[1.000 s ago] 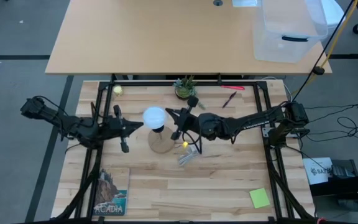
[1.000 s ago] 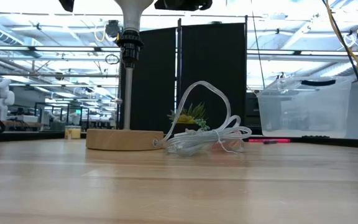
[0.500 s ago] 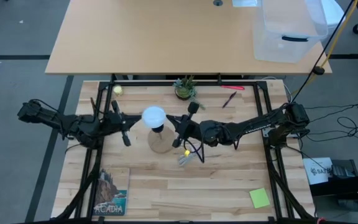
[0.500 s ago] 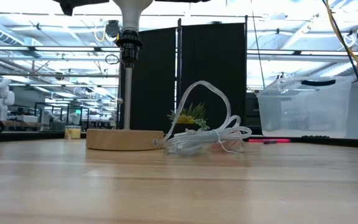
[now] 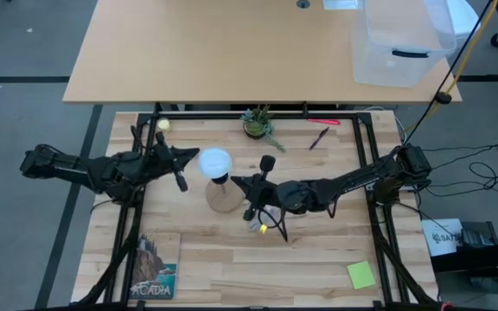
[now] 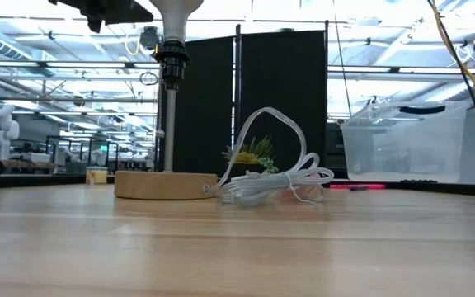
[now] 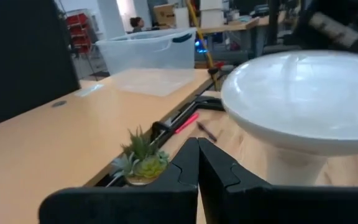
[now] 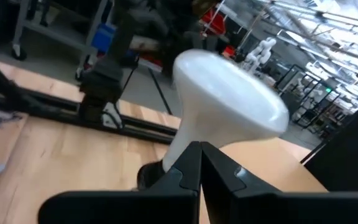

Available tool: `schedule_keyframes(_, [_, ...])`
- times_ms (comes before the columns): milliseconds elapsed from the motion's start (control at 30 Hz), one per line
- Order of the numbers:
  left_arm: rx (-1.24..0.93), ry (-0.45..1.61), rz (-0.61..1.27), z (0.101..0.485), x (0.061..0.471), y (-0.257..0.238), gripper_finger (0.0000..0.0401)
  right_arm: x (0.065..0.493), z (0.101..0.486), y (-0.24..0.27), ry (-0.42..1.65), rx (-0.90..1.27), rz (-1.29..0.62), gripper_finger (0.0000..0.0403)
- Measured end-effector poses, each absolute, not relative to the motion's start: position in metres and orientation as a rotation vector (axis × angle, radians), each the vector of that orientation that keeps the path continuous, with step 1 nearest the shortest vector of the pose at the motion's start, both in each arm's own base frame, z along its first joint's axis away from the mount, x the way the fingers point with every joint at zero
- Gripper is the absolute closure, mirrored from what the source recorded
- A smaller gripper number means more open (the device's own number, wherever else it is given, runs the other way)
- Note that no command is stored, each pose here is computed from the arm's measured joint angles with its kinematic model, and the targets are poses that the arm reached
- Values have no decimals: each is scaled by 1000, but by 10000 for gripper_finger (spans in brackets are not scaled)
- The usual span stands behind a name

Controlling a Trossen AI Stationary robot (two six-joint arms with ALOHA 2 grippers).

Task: Screw lightbulb
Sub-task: Insert the lightbulb into the lamp

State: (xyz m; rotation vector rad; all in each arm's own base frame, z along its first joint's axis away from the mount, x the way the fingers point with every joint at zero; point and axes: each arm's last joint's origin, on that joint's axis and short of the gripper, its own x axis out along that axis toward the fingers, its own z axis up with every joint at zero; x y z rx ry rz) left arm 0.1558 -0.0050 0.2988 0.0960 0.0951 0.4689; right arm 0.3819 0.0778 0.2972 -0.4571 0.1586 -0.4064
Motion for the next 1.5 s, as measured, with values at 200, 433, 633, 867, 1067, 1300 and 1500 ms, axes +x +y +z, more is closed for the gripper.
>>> schedule_keyframes(200, [102,18,355,309,140,-12,401,381,296,74,196,-496,-485,403])
schedule_keyframes(433, [115,-17,168,313,136,-24,401,384,298,54,219,-560,-561,403])
schedule_keyframes(633, [123,22,140,307,149,-31,401,388,300,33,213,-582,-567,403])
schedule_keyframes(867, [132,46,171,302,160,-32,401,390,301,19,215,-631,-542,403])
schedule_keyframes(1067, [122,46,217,302,161,-26,401,391,301,18,200,-660,-502,403])
schedule_keyframes(1300, [102,70,264,300,162,-19,401,389,301,32,203,-666,-499,403])
schedule_keyframes(1500, [84,91,320,297,162,-12,401,386,301,51,200,-657,-491,403])
